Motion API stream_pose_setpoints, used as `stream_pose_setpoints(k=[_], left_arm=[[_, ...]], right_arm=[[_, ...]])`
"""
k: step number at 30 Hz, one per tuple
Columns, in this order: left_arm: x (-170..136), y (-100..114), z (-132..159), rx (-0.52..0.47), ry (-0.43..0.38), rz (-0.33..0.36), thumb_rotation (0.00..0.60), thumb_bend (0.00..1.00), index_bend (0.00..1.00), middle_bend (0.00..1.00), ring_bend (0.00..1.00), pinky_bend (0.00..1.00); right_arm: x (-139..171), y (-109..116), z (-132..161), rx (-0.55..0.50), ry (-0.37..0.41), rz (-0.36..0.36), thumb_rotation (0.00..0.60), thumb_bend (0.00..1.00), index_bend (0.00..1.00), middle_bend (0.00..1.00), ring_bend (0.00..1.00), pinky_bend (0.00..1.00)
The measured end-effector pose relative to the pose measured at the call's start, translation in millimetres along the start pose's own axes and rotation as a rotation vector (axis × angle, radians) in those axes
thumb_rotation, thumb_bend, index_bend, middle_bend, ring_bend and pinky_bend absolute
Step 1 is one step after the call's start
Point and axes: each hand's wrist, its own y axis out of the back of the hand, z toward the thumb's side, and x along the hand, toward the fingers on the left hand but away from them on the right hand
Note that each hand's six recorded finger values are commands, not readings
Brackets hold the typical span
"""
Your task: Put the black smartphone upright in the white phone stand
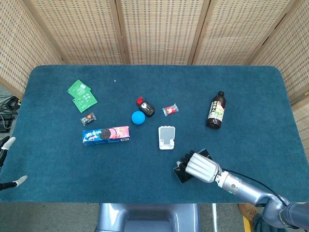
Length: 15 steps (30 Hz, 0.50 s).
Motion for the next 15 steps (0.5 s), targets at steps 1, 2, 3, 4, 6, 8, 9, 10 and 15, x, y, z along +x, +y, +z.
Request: stream_pose_setpoints(k=[1,2,3,4,6,8,9,10,15], left_arm=[[0.4,-0.2,-0.1,0.0,0.0,-0.001,0.6,0.0,0.0,0.0,0.0,0.0],[0.8,-0.5,-0.1,0.0,0.001,-0.003,0.6,0.0,0.0,0.0,0.0,0.0],[1.2,-0.8,-0.2,0.0,0.001,-0.004,0.6,0.0,0.0,0.0,0.0,0.0],[1.7,-1.0,-0.4,0.0,0.002,-0.006,0.6,0.0,0.0,0.0,0.0,0.0],[2.3,-1.2,-0.8,0.0,0.004,-0.007,0.6,0.0,0.0,0.0,0.0,0.0],[3.4,-1.7,-1.4,-0.001,0.008,-0.01,0.6,0.0,0.0,0.0,0.0,0.0],[4.0,-2.2,-1.7,-0.001,0.01,-0.012,0.6,0.0,0.0,0.0,0.0,0.0],[5.0,-3.0,-2.5,-0.002,0.013,-0.016,0.6,0.0,0.0,0.0,0.0,0.0],[11.0,-6.1,-7.4,-0.006,0.037,-0.035,0.6,0.0,0.0,0.0,0.0,0.0]], right_arm=[[-0.3,6.5,-4.9,0.033,-0.005,-0.017,0.6,0.32,0.61,0.67,0.63,0.56],[-1.5,11.5,-8.8,0.061,-0.009,-0.031,0.6,0.32,0.61,0.67,0.63,0.56],[-2.9,16.1,-12.7,0.091,-0.012,-0.043,0.6,0.32,0.61,0.67,0.63,0.56],[-5.3,22.4,-17.5,0.132,-0.016,-0.057,0.6,0.32,0.61,0.66,0.63,0.56],[-9.8,31.9,-24.2,0.194,-0.02,-0.079,0.6,0.32,0.61,0.66,0.63,0.56],[-16.5,42.3,-30.9,0.267,-0.024,-0.103,0.6,0.32,0.6,0.65,0.63,0.56],[-19.8,46.1,-33.2,0.3,-0.022,-0.11,0.6,0.32,0.6,0.65,0.63,0.55],[-24.7,51.0,-35.7,0.35,-0.018,-0.117,0.6,0.32,0.6,0.65,0.63,0.54],[-51.7,70.5,-39.1,0.609,0.018,-0.164,0.6,0.32,0.61,0.65,0.63,0.42]])
